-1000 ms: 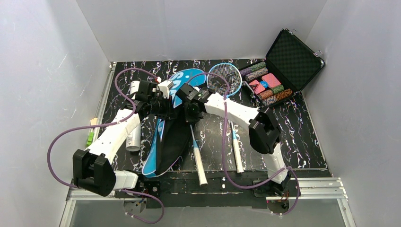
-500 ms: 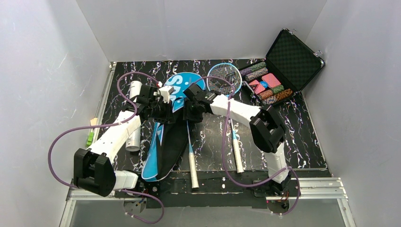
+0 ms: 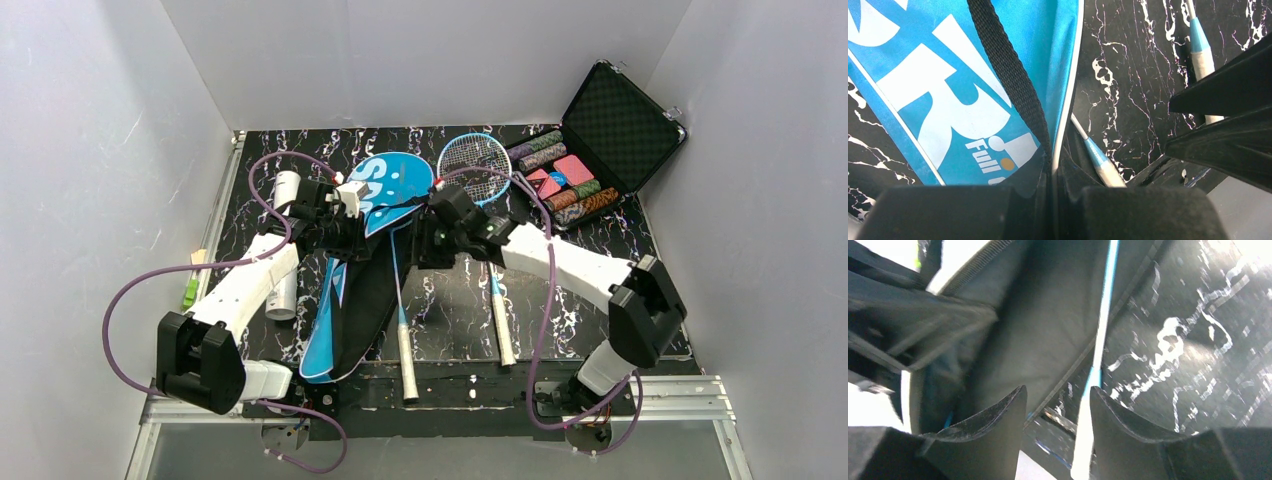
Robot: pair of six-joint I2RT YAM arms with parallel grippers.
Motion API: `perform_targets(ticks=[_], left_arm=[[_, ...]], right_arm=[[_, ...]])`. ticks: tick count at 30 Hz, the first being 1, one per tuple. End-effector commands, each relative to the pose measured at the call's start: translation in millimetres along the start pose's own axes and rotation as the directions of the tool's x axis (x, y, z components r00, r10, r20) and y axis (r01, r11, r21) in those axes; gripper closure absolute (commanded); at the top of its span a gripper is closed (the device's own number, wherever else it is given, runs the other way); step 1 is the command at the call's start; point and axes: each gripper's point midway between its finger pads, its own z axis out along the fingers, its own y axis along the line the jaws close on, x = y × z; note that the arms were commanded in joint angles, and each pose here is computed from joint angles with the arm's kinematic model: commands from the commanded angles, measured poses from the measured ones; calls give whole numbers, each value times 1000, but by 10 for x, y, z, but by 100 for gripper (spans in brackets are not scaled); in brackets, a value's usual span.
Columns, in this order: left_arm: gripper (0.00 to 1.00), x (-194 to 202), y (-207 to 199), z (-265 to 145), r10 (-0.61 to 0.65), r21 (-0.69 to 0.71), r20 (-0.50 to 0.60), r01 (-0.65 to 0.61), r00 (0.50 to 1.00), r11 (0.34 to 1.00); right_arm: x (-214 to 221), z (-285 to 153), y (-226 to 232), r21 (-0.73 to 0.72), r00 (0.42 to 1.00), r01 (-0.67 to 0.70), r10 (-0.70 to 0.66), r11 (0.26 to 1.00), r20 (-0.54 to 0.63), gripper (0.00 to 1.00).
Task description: Pack up the badminton gear
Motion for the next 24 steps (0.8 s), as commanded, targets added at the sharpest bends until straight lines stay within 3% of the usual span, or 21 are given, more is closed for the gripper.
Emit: perform_targets(ticks=[1, 4, 10, 14, 17, 21, 24], left_arm=[[100, -131, -47, 2, 36, 18, 56, -37, 998, 999], [100, -72, -21, 52, 43, 19, 39, -43, 998, 999], [100, 90, 114, 161, 65, -15, -3, -65, 998, 998], [100, 83, 94, 146, 72, -6, 11, -72, 997, 997], [100, -46, 44, 65, 83, -5, 49, -83, 995, 997], [100, -200, -21, -48, 94, -5, 93, -94, 991, 996], [100, -268, -51, -115, 95, -6, 107, -95, 990, 995]], right_arm=[[468, 10, -353, 53, 997, -9, 13, 999, -74, 43], [635, -7, -641, 128, 995, -50, 60, 991, -76, 43], [454, -148, -791, 178, 999, -49, 49, 983, 1, 43], [129, -363, -1208, 378, 995, -82, 52, 922, 88, 44], [-197, -552, -1538, 450, 982, -134, 57, 883, 180, 43], [-526, -629, -1871, 526, 978, -154, 53, 836, 202, 38], [-686, -539, -2054, 550, 983, -155, 69, 820, 173, 28]])
